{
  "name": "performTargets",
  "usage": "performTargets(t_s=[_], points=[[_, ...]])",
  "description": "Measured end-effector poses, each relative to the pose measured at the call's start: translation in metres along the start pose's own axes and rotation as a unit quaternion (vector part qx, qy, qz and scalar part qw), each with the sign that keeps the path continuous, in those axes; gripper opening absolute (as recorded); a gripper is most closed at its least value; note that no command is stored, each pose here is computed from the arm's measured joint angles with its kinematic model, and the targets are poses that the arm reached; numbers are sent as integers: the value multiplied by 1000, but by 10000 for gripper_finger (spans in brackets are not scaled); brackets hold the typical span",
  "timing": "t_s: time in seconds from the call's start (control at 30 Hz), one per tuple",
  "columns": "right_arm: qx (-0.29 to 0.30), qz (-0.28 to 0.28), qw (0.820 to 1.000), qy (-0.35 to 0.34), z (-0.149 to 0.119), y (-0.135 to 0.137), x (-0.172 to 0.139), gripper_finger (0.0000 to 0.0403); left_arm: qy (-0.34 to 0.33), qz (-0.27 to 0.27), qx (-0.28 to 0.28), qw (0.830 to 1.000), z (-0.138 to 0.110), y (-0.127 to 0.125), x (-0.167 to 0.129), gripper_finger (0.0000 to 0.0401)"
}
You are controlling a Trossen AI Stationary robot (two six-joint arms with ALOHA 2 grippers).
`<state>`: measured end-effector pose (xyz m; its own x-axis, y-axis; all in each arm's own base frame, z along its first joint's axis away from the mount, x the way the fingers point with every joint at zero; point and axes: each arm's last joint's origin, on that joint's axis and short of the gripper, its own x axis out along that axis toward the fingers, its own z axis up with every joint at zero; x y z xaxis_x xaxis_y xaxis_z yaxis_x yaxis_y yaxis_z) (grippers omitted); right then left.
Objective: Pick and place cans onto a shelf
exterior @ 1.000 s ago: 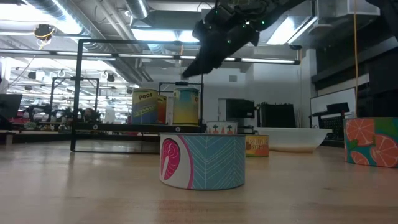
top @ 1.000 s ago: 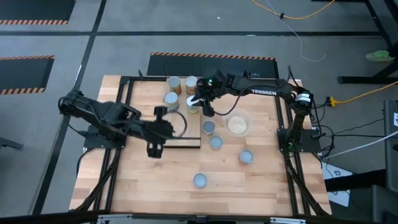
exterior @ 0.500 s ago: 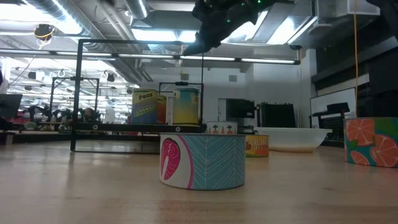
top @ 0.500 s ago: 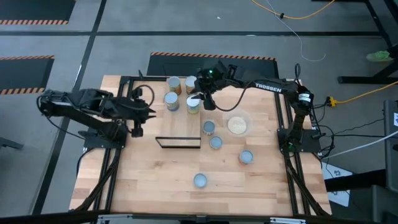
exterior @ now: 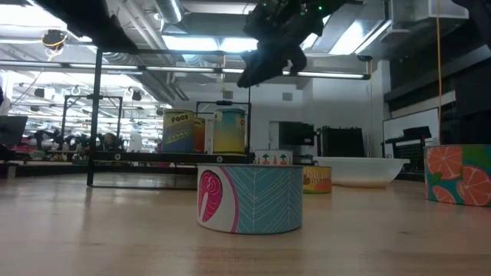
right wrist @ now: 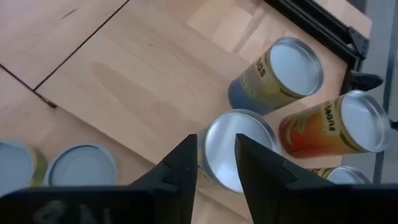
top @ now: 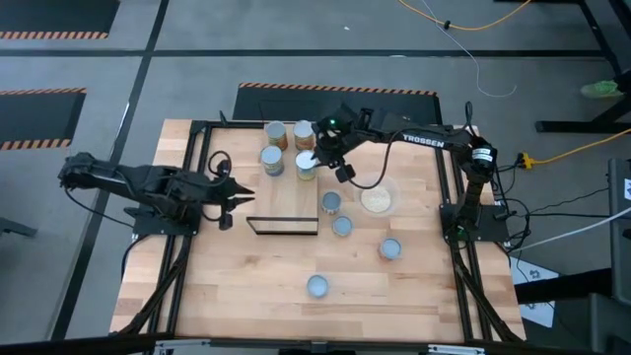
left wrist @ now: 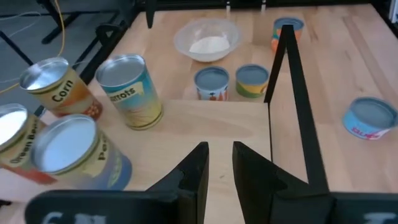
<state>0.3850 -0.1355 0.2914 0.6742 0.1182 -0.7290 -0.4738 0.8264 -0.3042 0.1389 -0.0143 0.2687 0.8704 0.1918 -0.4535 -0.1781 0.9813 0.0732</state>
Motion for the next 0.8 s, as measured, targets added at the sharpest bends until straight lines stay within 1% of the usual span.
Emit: performTargets(t_s=[0.13,0.37,0.57,0.67,0.8], points=[[1,6,1000,4,-4,-1,7,113,-21,-2,-6,1000,-7,-2,8,65],[-13,19,999,35,-16,-2,31,113,-29,-3,-10,1000,-11,-3,12,65],[-11,15,999,48,-20,-3,35,112,-30,-3,-11,999,-11,-3,12,65],[-10,15,999,48,-20,-3,35,103,-31,-3,-11,999,-11,-3,12,65],[-8,18,999,49,-21,-3,37,77,-31,-3,-11,999,-11,-3,12,65]])
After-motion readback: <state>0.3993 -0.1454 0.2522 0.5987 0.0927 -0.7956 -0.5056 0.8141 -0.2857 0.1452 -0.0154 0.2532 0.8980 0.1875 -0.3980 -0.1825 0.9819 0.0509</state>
